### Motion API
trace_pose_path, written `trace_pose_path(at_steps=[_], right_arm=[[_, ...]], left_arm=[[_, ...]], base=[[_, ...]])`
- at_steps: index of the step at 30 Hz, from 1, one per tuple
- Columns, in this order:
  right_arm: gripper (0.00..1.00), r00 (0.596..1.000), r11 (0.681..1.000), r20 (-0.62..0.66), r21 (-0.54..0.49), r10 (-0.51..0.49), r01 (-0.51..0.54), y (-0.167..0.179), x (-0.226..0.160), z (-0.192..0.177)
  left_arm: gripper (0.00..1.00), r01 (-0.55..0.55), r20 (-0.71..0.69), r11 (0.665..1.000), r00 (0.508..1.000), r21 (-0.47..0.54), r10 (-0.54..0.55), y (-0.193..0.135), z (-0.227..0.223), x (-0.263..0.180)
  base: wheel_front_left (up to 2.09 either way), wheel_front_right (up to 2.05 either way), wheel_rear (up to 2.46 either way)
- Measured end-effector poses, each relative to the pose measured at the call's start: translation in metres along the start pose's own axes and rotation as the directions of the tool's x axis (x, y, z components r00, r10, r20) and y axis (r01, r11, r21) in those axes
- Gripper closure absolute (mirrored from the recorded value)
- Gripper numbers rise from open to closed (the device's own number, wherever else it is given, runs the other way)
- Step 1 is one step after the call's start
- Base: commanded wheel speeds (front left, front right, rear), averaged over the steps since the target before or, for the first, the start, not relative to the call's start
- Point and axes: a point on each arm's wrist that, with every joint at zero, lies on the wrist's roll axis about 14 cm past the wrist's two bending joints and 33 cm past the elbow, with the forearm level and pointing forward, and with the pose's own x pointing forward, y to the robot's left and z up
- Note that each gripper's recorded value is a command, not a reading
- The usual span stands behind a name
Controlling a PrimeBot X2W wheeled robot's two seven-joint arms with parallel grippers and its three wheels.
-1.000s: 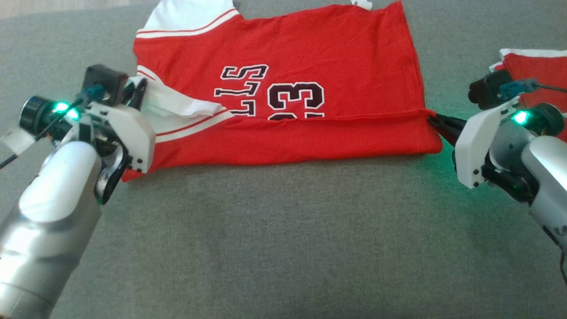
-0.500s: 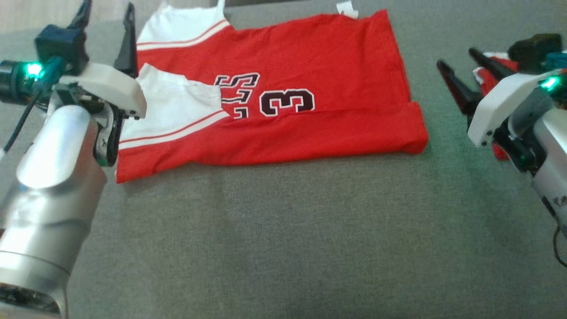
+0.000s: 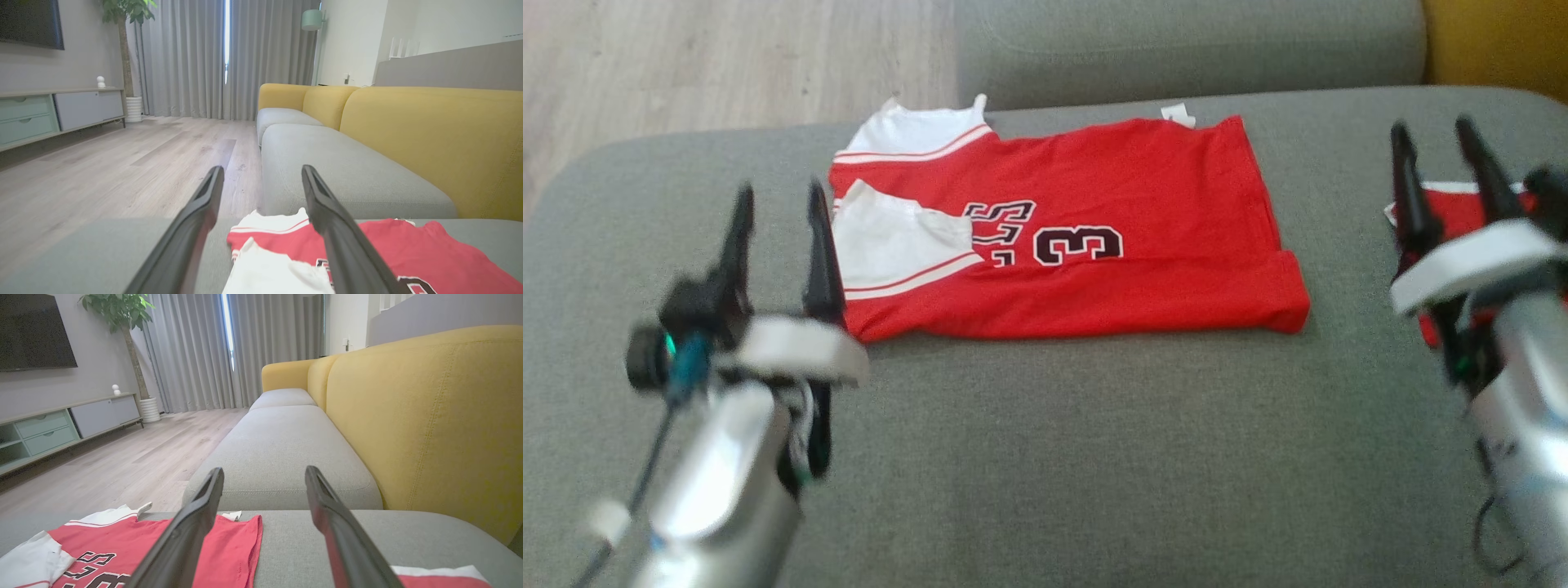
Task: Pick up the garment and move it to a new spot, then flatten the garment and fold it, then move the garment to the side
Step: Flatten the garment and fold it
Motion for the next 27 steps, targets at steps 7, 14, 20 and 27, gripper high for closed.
trace_pose_path(at_steps=[7, 14, 20, 27], right_arm=[[0.00, 0.998, 0.996, 0.040, 0.073, -0.052, 0.049, 0.035, -0.045, -0.026], [0.00, 0.993, 0.989, -0.025, 0.095, -0.114, 0.116, 0.034, -0.093, -0.059], [0.00, 0.995, 0.986, -0.012, 0.133, -0.104, 0.105, 0.039, -0.090, -0.057], [0.00, 0.995, 0.984, -0.003, 0.148, -0.104, 0.103, 0.036, -0.073, -0.054]], left_arm=[[0.00, -0.036, -0.024, 0.999, 0.999, -0.009, 0.036, -0.003, -0.021, -0.052], [0.00, -0.078, -0.079, 0.996, 0.994, -0.031, 0.075, -0.003, -0.045, -0.078], [0.00, -0.079, -0.115, 0.997, 0.990, -0.001, 0.078, 0.003, -0.060, -0.071], [0.00, -0.109, -0.334, 0.992, 0.934, 0.065, 0.125, 0.023, -0.119, -0.052]], base=[[0.00, 0.00, 0.00], [0.00, 0.00, 0.00], [0.00, 0.00, 0.00], [0.00, 0.00, 0.00]])
